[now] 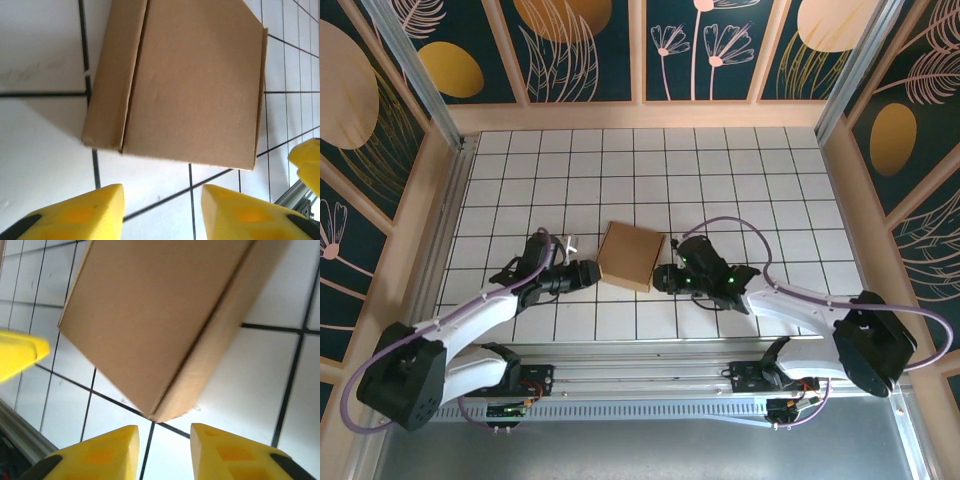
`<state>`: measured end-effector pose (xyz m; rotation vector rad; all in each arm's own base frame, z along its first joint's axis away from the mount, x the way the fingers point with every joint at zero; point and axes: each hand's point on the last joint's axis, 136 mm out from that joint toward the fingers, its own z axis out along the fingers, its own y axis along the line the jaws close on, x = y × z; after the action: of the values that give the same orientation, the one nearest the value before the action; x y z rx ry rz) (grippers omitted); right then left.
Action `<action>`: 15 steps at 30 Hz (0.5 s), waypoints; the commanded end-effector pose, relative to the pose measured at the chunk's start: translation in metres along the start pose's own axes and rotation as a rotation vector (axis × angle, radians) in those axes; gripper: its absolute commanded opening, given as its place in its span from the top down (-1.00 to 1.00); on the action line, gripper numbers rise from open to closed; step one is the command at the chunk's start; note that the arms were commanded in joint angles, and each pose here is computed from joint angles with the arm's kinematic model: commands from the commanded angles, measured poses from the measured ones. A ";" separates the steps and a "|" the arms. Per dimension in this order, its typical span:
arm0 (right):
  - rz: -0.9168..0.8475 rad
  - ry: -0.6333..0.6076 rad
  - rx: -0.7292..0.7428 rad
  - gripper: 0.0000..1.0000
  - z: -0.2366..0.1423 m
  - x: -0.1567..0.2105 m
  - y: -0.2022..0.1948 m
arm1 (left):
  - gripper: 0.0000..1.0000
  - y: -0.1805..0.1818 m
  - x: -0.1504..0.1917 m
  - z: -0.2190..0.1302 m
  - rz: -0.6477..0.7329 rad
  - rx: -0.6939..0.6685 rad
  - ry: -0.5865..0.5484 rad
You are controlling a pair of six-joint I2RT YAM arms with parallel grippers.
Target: Fold the paper box
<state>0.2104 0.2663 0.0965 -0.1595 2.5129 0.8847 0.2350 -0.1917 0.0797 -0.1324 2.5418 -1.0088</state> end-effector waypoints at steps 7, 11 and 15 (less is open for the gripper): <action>0.299 -0.153 -0.074 -0.07 0.019 -0.032 -0.003 | -0.37 0.000 -0.047 0.013 0.047 -0.068 -0.149; 0.355 -0.132 -0.018 0.09 0.049 -0.030 -0.016 | -0.36 0.004 -0.066 0.030 0.087 -0.128 -0.150; 0.348 -0.133 0.037 0.43 0.069 -0.041 -0.032 | -0.15 0.003 -0.066 0.045 0.074 -0.094 -0.119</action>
<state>0.2593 0.2875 0.0597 0.2811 2.4914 1.0047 0.3003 -0.1954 0.0655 -0.1499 2.5090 -0.8048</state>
